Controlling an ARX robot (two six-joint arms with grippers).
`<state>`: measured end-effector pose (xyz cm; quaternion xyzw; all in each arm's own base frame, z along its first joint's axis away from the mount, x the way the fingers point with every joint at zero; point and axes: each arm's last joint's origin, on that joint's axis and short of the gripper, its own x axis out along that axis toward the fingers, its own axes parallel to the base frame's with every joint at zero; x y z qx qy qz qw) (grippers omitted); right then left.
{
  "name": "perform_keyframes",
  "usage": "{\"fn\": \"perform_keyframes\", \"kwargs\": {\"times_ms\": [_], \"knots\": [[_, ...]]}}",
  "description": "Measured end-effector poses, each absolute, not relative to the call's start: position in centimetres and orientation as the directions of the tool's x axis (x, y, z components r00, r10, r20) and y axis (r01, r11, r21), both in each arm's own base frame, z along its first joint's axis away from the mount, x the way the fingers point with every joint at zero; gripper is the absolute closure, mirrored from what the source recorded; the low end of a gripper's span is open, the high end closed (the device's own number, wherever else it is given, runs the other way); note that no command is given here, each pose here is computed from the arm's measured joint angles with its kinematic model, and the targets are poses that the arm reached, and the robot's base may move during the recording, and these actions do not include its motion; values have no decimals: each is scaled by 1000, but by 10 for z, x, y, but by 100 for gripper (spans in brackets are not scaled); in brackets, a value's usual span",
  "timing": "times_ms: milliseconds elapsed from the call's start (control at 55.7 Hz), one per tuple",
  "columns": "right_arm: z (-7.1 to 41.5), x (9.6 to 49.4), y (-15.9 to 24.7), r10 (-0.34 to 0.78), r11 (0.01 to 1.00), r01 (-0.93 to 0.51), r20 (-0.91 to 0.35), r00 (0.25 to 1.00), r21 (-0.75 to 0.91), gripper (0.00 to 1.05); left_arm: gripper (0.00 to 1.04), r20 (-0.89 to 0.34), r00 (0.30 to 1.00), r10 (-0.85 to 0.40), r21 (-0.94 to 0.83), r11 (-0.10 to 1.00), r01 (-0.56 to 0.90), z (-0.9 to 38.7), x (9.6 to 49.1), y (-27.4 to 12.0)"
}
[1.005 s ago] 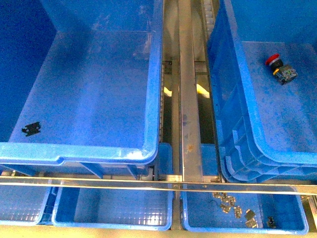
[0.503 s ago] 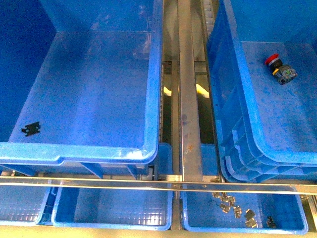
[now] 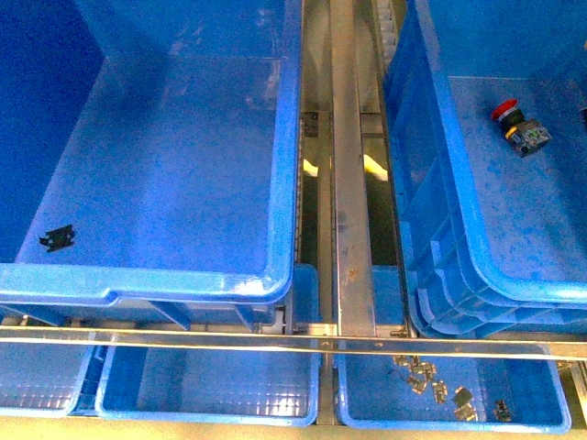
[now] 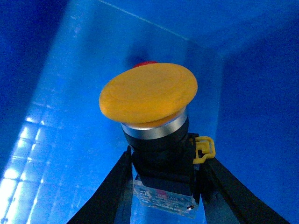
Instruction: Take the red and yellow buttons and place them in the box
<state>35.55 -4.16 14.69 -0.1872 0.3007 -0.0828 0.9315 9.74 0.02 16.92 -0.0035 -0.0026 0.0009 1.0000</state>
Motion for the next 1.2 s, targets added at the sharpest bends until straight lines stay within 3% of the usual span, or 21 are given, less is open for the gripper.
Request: {"fn": "perform_keyframes", "kwargs": {"times_ms": [197,485,718,915,1077,1203], "knots": [[123,401,-34,-309,919,71,-596,742,-388,72,8,5,1000,2,-7,1000,-2,169,97,0],[90,421,-28,-340,929,134,-654,676,-345,72,8,5,1000,2,-7,1000,-2,169,97,0],[93,425,-26,-318,941,157,-634,705,-298,35,8,5,1000,2,-7,1000,-2,169,97,0],[104,401,-29,-294,949,153,-593,750,-276,5,8,5,1000,2,-7,1000,-2,169,97,0],[127,364,-30,-268,957,155,-547,793,-243,7,8,5,1000,2,-7,1000,-2,169,97,0],[151,302,-19,-171,981,95,-535,828,-168,7,8,5,1000,2,-7,1000,-2,169,97,0]]}}
